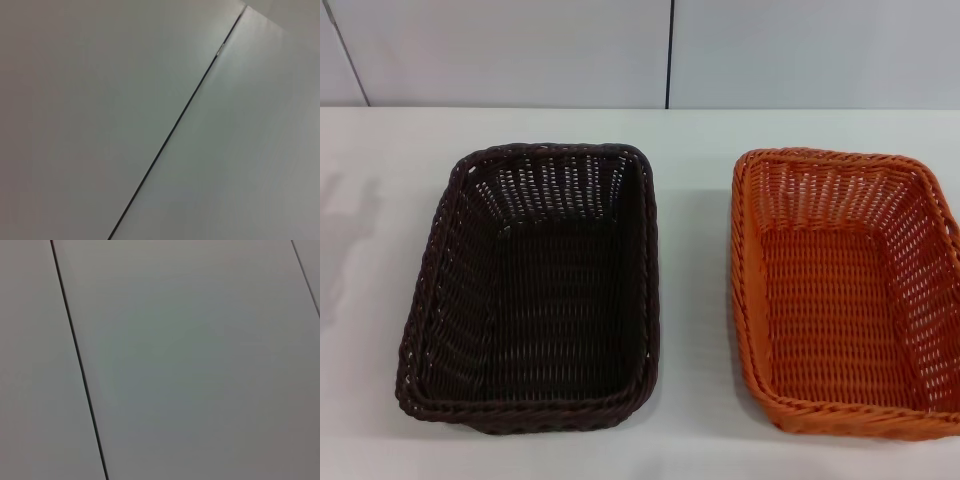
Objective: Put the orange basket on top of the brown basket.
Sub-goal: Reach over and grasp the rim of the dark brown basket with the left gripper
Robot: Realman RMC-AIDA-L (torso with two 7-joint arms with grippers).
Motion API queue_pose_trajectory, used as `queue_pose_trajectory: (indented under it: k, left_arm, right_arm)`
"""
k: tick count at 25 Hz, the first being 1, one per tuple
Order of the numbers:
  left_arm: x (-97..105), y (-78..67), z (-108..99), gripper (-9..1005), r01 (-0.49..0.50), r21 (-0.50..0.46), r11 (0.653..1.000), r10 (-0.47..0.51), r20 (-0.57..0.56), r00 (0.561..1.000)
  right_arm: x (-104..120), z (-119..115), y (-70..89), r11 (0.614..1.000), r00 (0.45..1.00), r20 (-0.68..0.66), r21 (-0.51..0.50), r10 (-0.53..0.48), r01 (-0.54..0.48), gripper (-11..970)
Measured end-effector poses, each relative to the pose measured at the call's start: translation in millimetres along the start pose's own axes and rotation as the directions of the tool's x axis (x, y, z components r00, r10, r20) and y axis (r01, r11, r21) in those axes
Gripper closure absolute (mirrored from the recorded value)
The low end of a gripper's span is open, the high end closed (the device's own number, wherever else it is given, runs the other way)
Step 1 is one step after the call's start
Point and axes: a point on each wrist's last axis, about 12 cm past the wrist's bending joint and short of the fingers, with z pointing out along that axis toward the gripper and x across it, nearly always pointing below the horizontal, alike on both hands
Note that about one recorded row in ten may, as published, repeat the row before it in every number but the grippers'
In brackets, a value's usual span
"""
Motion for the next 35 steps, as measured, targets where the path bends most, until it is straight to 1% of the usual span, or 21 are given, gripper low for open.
queue_pose_trajectory:
  k: [8,12,16,17,19,20,21,22,24,26,27,28,29,30,34,35]
  left_arm:
    - [-1,0.5,-2,354,-0.001,0.001,1.0,0.001,-0.002,1.0]
    - [-2,-0.3,2,362,0.01,0.032,0.999,-0.009,-0.028,1.0]
    - [-14,-2.0,29,363,0.012,0.134,0.991,0.007,-0.135,0.991]
    - [-14,-2.0,29,363,0.012,0.134,0.991,0.007,-0.135,0.991]
    - [-26,-4.6,49,363,0.009,0.19,0.982,0.03,-0.201,0.979]
    - [-34,-5.2,62,363,0.014,0.212,0.977,0.042,-0.261,0.964]
    - [-34,-5.2,62,363,0.014,0.212,0.977,0.042,-0.261,0.964]
    - [-45,-5.9,75,363,0.016,0.235,0.972,0.067,-0.344,0.937]
    - [-55,-6.4,86,363,0.008,0.251,0.968,0.1,-0.414,0.905]
    - [-68,-6.6,98,364,0.001,0.249,0.968,0.133,-0.521,0.843]
    - [-68,-6.6,98,364,0.001,0.249,0.968,0.133,-0.521,0.843]
    - [-78,-9.1,110,364,-0.009,0.235,0.972,0.156,-0.616,0.772]
    - [-78,-9.1,110,364,-0.009,0.235,0.972,0.156,-0.616,0.772]
    - [-85,-12.5,118,363,-0.02,0.209,0.978,0.163,-0.694,0.701]
    - [-85,-12.5,118,362,-0.02,0.209,0.978,0.163,-0.694,0.701]
    - [-100,-28.3,131,362,-0.079,0.144,0.986,0.164,-0.862,0.48]
  right_arm:
    - [1,-1,0.0,1.0,1.0,-0.004,0.001,0.003,-0.003,408]
    - [2,-2,0.2,1.0,1.0,-0.007,0.001,0.006,-0.006,408]
    - [3,-1,3.2,1.0,1.0,-0.015,-0.002,0.018,-0.018,408]
    - [4,-1,3.7,1.0,1.0,-0.02,-0.001,0.023,-0.023,408]
    - [6,-1,4.1,0.999,0.999,-0.033,0.002,0.039,-0.039,408]
    - [7,-1,4.3,0.999,0.998,-0.043,0.004,0.051,-0.05,408]
    - [7,-1,4.3,0.999,0.998,-0.043,0.004,0.051,-0.05,408]
    - [7,-1,4.3,0.998,0.997,-0.045,0.004,0.056,-0.056,408]
    - [8,-3,2.7,0.997,0.996,-0.048,0.01,0.074,-0.073,408]
    - [10,-5,-0.1,0.996,0.994,-0.054,0.02,0.092,-0.091,408]
    - [11,-7,-1.8,0.995,0.993,-0.059,0.026,0.102,-0.1,409]
    - [12,-8,-3.1,0.994,0.992,-0.066,0.032,0.108,-0.106,409]
    - [13,-8,-4.1,0.993,0.991,-0.073,0.037,0.112,-0.109,409]
    - [14,-8,-5.2,0.993,0.99,-0.087,0.045,0.112,-0.109,409]
    - [13,-5,-5.9,0.993,0.99,-0.09,0.047,0.109,-0.105,409]
    - [12,-4,-6.3,0.993,0.99,-0.086,0.048,0.108,-0.104,409]
